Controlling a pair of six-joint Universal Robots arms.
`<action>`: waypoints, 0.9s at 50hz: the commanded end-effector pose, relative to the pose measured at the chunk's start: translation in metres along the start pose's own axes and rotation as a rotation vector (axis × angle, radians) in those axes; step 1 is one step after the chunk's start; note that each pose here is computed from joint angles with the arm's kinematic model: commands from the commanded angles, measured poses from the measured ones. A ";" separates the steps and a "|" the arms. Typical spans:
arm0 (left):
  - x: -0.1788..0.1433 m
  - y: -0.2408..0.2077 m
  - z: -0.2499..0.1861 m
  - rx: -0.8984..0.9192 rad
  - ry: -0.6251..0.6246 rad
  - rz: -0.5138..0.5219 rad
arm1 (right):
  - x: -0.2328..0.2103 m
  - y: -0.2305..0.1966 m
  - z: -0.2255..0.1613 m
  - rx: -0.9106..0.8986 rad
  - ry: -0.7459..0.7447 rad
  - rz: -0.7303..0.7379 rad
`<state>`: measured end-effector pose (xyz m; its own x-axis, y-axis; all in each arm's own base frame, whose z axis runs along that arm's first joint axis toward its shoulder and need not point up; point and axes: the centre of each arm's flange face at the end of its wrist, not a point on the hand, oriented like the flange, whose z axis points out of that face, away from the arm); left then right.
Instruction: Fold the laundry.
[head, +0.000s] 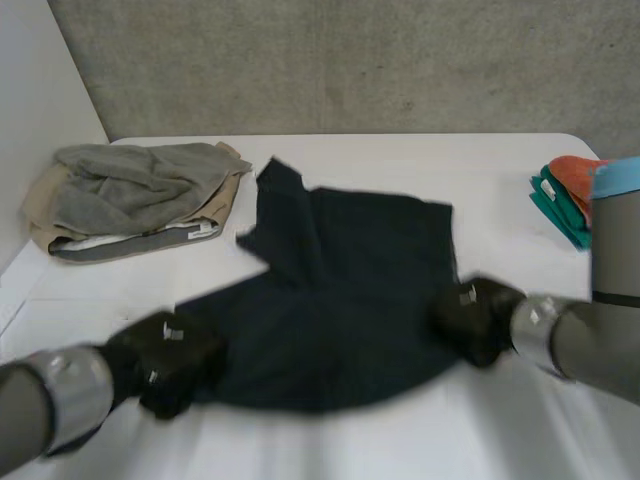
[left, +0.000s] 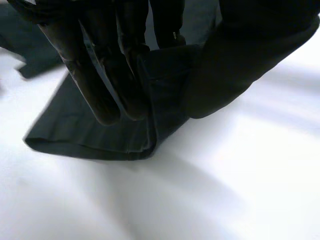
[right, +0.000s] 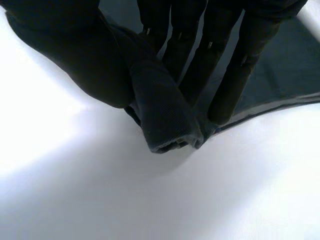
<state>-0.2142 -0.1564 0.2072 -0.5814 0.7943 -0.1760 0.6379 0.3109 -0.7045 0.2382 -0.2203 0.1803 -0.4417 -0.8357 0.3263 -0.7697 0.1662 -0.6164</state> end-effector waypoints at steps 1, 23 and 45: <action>0.027 0.006 -0.043 -0.156 0.192 0.110 | -0.020 0.018 -0.036 -0.087 -0.096 -0.166; -0.102 -0.140 0.086 0.592 -0.449 0.255 | 0.088 -0.076 0.032 0.394 0.579 -0.003; -0.153 -0.213 0.010 1.250 -0.602 -0.077 | 0.168 -0.175 -0.020 1.389 0.842 0.143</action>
<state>-0.2681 -0.3441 0.4306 -0.9370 0.3232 -0.1326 -0.1645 -0.7431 -0.6486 0.2917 -0.3618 0.3936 -0.9535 -0.2413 0.1807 0.1174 -0.8493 -0.5147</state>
